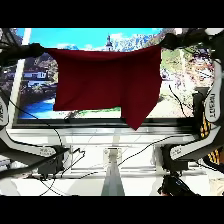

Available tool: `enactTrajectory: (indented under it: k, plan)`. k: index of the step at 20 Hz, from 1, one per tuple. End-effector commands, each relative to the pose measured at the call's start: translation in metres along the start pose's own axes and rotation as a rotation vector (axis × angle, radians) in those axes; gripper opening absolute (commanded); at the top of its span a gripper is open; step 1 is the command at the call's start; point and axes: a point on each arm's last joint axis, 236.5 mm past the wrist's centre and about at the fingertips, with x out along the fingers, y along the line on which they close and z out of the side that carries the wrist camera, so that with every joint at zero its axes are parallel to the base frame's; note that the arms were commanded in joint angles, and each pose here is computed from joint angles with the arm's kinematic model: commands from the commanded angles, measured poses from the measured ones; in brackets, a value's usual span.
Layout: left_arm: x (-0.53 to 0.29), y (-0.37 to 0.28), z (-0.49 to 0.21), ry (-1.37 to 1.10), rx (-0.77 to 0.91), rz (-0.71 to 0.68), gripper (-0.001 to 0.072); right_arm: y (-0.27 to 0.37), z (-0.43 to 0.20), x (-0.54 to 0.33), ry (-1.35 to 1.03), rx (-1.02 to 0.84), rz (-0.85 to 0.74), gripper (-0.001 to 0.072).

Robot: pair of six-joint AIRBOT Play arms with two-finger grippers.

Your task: Fold the clothes and pants, and hang the long-sleeved shirts on hangers.

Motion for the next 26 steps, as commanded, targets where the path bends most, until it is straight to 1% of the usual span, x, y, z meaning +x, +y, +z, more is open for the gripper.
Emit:
enactTrajectory:
  k: [1, 3, 4, 8, 10, 13, 14, 15, 16, 17, 18, 19, 20, 21, 22, 24, 25, 26]
  plan:
    - [0.024, 0.004, -0.014, 0.021, -0.032, -0.009, 0.0009, -0.037, -0.008, 0.043, 0.009, 0.019, -0.072, 0.0017]
    - [0.022, 0.003, -0.033, 0.104, 0.002, -0.013, 0.0009, -0.043, -0.029, 0.041, 0.098, -0.009, -0.096, 0.0016]
    - [0.020, 0.007, -0.048, 0.167, -0.009, 0.004, 0.0008, -0.047, -0.044, 0.039, 0.163, -0.025, -0.111, 0.0017]
    - [-0.007, 0.043, -0.119, 0.488, -0.025, 0.174, 0.0008, -0.054, -0.106, 0.030, 0.407, -0.026, -0.122, 0.0016]
    - [-0.019, 0.044, -0.140, 0.590, -0.014, 0.177, 0.0008, -0.056, -0.133, 0.035, 0.472, 0.008, -0.105, 0.0015]
    - [-0.012, 0.029, -0.141, 0.587, -0.042, 0.124, 0.0009, -0.064, -0.147, 0.046, 0.464, 0.092, -0.129, 0.0017]
    - [-0.008, 0.025, -0.136, 0.559, -0.051, 0.112, 0.0016, -0.063, -0.146, 0.046, 0.458, 0.119, -0.135, 0.0040]
    - [-0.006, 0.022, -0.133, 0.545, -0.058, 0.101, 0.0025, -0.062, -0.143, 0.045, 0.451, 0.123, -0.138, 0.0246]
    - [-0.005, 0.019, -0.131, 0.538, -0.052, 0.089, 0.0129, -0.061, -0.139, 0.041, 0.441, 0.116, -0.144, 0.0511]
    - [-0.006, 0.019, -0.131, 0.538, -0.052, 0.089, 0.0498, -0.062, -0.135, 0.035, 0.428, 0.102, -0.159, 0.0590]
    - [-0.009, 0.019, -0.131, 0.545, -0.054, 0.086, 0.0716, -0.062, -0.130, 0.027, 0.418, 0.083, -0.179, 0.0586]
    - [-0.014, 0.016, -0.133, 0.559, -0.058, 0.078, 0.0698, -0.065, -0.125, 0.016, 0.407, 0.051, -0.217, 0.0563]
    - [-0.022, 0.013, -0.133, 0.573, -0.059, 0.070, 0.0695, -0.072, -0.119, 0.001, 0.400, 0.009, -0.277, 0.0484]
    - [-0.032, 0.011, -0.131, 0.582, -0.055, 0.070, 0.0672, -0.082, -0.115, -0.018, 0.403, -0.033, -0.347, 0.0368]
    - [-0.044, 0.010, -0.126, 0.578, -0.047, 0.079, 0.0563, -0.091, -0.112, -0.039, 0.406, -0.060, -0.409, 0.0300]
    - [-0.074, 0.009, -0.103, 0.513, -0.027, 0.113, 0.0378, -0.103, -0.115, -0.086, 0.424, -0.044, -0.480, 0.0304]
    - [-0.092, 0.004, -0.089, 0.472, -0.015, 0.129, 0.0131, -0.106, -0.123, -0.104, 0.442, -0.001, -0.479, 0.0292]
    - [-0.113, -0.003, -0.074, 0.423, 0.018, 0.145, 0.0010, -0.108, -0.131, -0.120, 0.458, 0.052, -0.463, 0.0230]
